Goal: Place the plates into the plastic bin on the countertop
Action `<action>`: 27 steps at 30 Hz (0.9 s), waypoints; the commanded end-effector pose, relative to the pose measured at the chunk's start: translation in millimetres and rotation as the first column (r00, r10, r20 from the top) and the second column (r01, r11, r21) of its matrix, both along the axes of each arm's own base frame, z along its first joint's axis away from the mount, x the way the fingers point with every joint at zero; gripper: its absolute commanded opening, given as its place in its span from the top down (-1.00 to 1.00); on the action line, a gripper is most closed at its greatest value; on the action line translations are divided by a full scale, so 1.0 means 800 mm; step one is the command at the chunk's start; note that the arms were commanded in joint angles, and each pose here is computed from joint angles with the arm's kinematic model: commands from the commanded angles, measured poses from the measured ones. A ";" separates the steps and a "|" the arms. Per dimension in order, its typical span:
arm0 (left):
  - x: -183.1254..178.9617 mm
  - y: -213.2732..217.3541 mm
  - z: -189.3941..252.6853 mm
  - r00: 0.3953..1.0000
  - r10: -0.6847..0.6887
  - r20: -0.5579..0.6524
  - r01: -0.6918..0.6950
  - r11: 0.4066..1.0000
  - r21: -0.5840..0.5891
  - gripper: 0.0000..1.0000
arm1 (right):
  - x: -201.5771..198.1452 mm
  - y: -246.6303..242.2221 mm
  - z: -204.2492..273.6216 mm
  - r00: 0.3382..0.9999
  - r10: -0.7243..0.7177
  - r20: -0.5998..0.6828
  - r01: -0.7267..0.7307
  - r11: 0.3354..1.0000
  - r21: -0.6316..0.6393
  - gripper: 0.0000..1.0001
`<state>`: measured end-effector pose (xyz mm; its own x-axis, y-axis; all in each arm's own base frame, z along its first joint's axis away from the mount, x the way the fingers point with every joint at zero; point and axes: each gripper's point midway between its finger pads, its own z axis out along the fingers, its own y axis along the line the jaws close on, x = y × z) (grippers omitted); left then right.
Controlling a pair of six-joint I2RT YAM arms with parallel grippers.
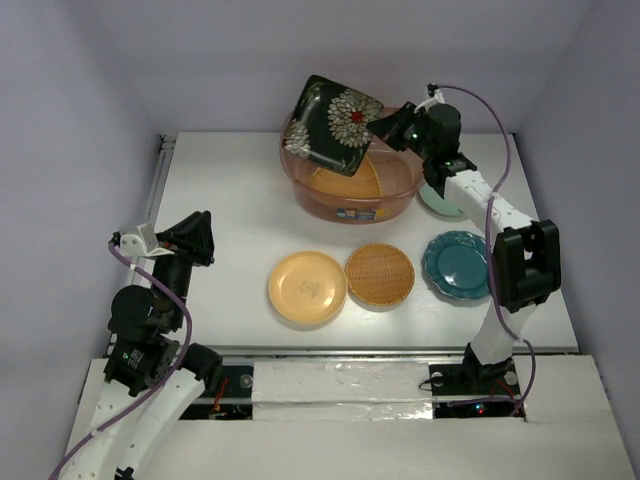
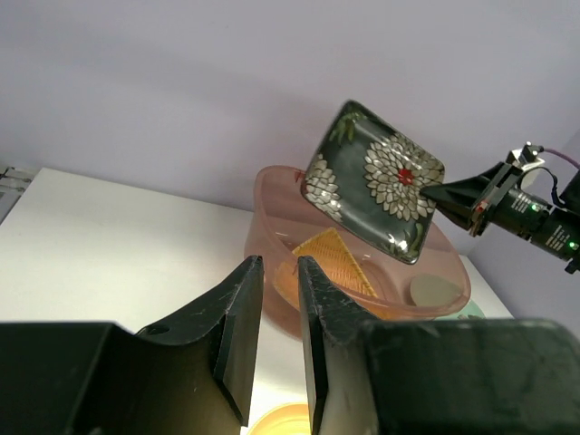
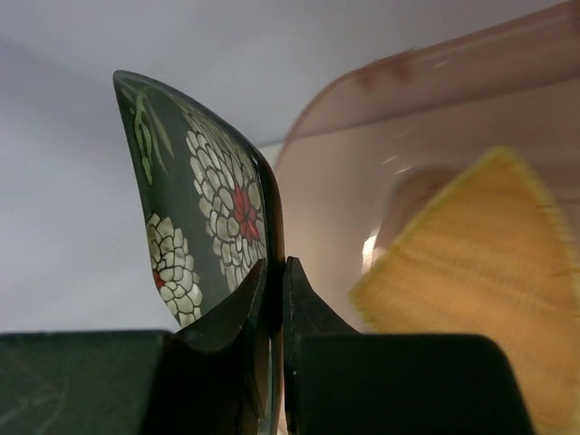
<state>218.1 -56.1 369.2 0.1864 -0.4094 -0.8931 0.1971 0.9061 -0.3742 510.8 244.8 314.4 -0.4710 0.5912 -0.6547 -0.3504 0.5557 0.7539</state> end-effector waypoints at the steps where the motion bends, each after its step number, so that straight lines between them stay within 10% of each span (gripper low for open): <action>1: -0.002 0.002 0.015 0.999 0.004 0.046 -0.003 1.000 -0.022 0.60 | 0.015 -0.019 0.071 0.988 -0.064 0.140 0.055 0.997 0.062 1.00; 19: 0.001 0.003 0.014 0.999 0.011 0.040 -0.011 1.000 -0.014 0.60 | 0.084 -0.053 -0.073 0.978 -0.191 -0.088 0.166 0.957 -0.240 0.99; 27: 0.002 0.001 0.012 0.999 0.006 0.037 -0.006 1.000 -0.012 0.59 | 0.083 -0.062 -0.092 0.966 -0.225 -0.130 0.180 0.941 -0.288 0.24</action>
